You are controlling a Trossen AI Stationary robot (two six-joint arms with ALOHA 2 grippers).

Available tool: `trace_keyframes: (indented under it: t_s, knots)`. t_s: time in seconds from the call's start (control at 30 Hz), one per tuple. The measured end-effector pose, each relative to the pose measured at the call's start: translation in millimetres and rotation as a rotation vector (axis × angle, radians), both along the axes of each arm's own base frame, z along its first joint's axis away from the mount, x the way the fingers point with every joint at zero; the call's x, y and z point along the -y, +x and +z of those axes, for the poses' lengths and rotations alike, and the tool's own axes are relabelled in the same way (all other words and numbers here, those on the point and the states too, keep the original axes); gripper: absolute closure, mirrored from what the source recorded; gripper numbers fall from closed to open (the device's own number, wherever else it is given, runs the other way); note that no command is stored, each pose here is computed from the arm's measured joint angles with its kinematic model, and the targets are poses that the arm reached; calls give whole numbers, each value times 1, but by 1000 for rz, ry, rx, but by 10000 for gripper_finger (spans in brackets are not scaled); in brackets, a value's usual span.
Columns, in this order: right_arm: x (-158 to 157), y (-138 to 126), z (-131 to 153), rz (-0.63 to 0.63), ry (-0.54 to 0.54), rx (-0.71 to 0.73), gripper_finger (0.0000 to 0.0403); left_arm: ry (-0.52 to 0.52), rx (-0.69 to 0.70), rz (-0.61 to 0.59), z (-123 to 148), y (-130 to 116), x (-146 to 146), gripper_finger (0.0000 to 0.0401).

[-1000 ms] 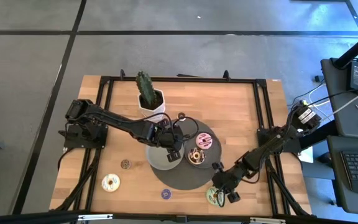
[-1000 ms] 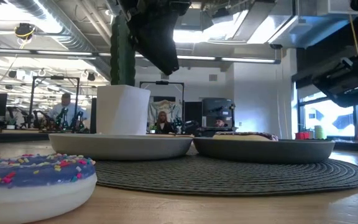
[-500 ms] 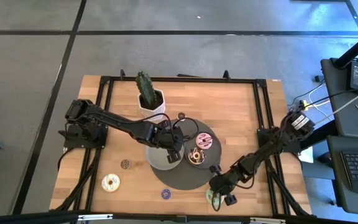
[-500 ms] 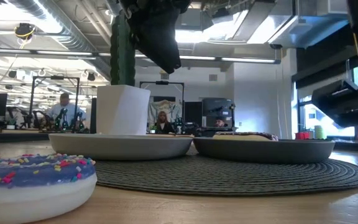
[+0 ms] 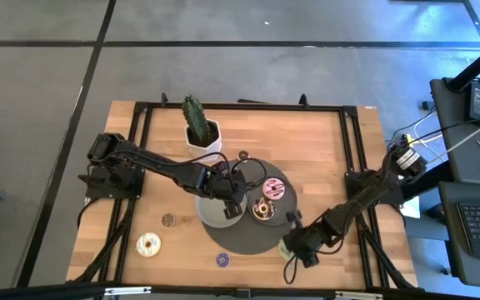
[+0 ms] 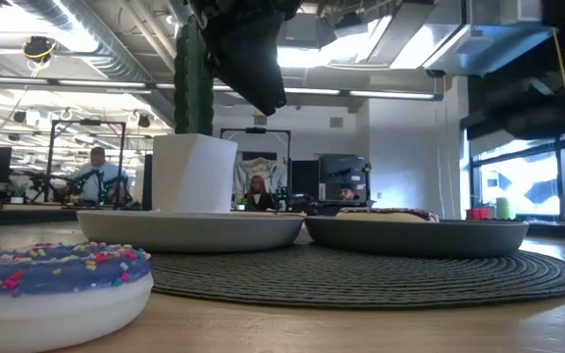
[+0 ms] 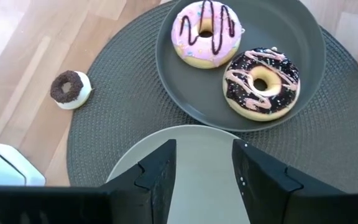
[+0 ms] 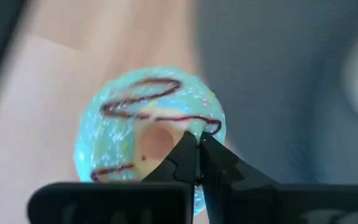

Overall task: Pick & Place donuts
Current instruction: Put the large blue donut on the dark gray plate

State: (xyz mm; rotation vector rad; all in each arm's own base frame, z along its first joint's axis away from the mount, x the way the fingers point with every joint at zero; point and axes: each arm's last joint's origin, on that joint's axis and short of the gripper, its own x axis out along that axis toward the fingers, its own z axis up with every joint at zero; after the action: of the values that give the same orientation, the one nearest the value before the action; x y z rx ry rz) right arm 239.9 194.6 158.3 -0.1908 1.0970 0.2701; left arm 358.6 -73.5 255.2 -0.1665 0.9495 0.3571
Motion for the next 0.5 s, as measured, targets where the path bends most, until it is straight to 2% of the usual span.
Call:
trace_keyframes:
  t_s: [0.17,0.27,0.4,0.5]
  knots:
    - [25,-13,37,-137,-163,131,392,-4,1,-9,0,0,3,252]
    - [43,-18,46,-218,-249,213,392,-5,3,-10,0,0,3,253]
    - [58,-17,35,-224,-287,216,392,-5,4,-10,0,0,3,250]
    - [71,-19,20,-242,-304,166,392,-6,7,-10,0,0,4,249]
